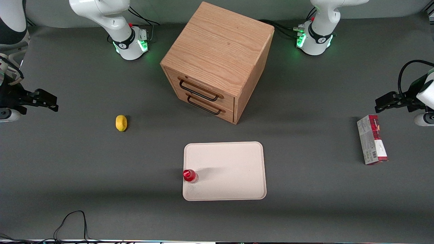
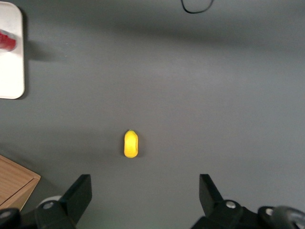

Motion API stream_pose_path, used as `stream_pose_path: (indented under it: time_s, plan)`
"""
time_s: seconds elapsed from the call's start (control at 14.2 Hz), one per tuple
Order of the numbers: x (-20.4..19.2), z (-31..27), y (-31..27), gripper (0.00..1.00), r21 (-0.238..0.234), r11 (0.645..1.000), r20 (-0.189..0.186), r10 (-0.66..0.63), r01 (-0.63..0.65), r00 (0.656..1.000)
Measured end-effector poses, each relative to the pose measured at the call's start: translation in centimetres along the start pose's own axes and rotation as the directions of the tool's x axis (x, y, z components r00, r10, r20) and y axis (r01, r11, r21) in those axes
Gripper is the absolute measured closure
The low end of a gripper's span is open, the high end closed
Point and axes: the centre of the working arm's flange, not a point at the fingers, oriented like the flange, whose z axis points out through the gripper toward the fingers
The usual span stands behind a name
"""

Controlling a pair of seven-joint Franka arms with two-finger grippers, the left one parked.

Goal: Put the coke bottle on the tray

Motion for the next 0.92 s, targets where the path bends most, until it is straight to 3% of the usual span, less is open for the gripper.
stream_pose_path:
  time_s: [0.49,0.92]
  plan:
    - [-0.17,0.18,0.64,0.0,0.007,0.998,0.01,0.062,-0.063,0.998]
    - [-0.36,0.56,0.46,0.0,0.065,0.992,0.033,0.102,-0.104,0.994]
